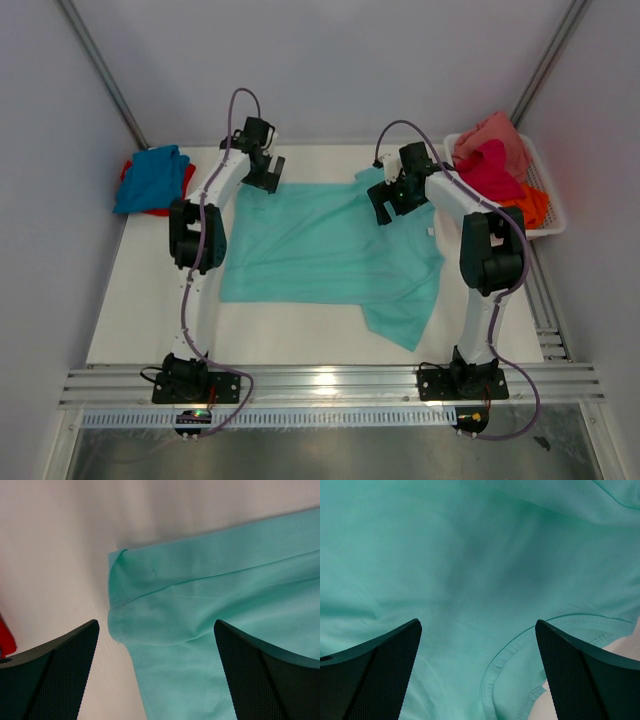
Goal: Fold and stack the t-shirts
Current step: Flatten the tshirt out
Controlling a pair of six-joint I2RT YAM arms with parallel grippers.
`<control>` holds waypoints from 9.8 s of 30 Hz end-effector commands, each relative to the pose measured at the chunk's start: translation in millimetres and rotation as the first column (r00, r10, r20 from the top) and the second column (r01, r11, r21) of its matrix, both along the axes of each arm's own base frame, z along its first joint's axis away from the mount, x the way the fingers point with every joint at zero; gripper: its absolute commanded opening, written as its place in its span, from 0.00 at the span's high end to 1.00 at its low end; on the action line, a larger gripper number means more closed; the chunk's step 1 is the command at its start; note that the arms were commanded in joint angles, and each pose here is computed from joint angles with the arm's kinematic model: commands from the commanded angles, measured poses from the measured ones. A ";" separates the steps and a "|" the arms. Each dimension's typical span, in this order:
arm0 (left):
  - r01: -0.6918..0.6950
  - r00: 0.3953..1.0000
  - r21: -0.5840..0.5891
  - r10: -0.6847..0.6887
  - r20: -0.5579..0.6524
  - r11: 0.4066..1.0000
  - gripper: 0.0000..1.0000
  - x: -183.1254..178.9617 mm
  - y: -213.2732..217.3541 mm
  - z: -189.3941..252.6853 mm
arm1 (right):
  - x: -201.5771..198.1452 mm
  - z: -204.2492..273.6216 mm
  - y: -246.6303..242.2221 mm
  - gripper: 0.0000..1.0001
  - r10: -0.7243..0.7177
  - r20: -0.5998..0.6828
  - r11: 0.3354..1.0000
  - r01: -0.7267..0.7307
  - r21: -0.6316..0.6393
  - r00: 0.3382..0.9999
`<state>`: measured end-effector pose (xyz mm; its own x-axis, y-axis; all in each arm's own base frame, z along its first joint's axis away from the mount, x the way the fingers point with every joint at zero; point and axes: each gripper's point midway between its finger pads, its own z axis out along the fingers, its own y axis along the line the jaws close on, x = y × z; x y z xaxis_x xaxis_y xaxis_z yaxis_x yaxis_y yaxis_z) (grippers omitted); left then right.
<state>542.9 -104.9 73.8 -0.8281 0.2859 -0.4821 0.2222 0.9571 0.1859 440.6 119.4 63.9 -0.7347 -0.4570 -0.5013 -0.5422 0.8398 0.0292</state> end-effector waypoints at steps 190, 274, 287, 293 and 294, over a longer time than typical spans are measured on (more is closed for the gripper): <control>0.433 0.790 -0.437 -0.566 -0.236 0.788 0.12 -174.4 -76.3 39.9 | 81.8 37.5 36.8 0.01 0.133 0.207 0.991 -0.124 -0.053 0.969; 0.516 0.755 -0.233 -0.566 -0.332 0.824 0.11 -192.3 -87.9 50.5 | 88.3 57.7 106.8 0.01 0.212 0.235 0.976 -0.219 0.003 0.949; 0.583 0.551 -0.434 -0.727 -0.410 0.687 0.11 -239.4 -98.9 39.3 | 95.4 -4.1 128.7 0.01 0.240 0.165 0.970 -0.230 -0.079 0.957; 0.572 0.452 -0.515 -0.769 -0.453 0.639 0.12 -261.7 -97.6 39.1 | 94.6 0.1 123.8 0.00 0.186 0.156 0.981 -0.175 -0.082 0.970; 0.564 0.446 -0.525 -0.770 -0.456 0.638 0.12 -263.9 -98.3 39.3 | 94.8 -0.1 124.0 0.01 0.184 0.158 0.981 -0.172 -0.084 0.970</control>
<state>324.6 -212.5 101.0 -0.5513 0.7998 -0.2374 0.8215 0.4707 -0.3220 527.0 242.9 37.1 -0.5558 -0.6359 -0.5355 -0.7073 0.7002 -0.0973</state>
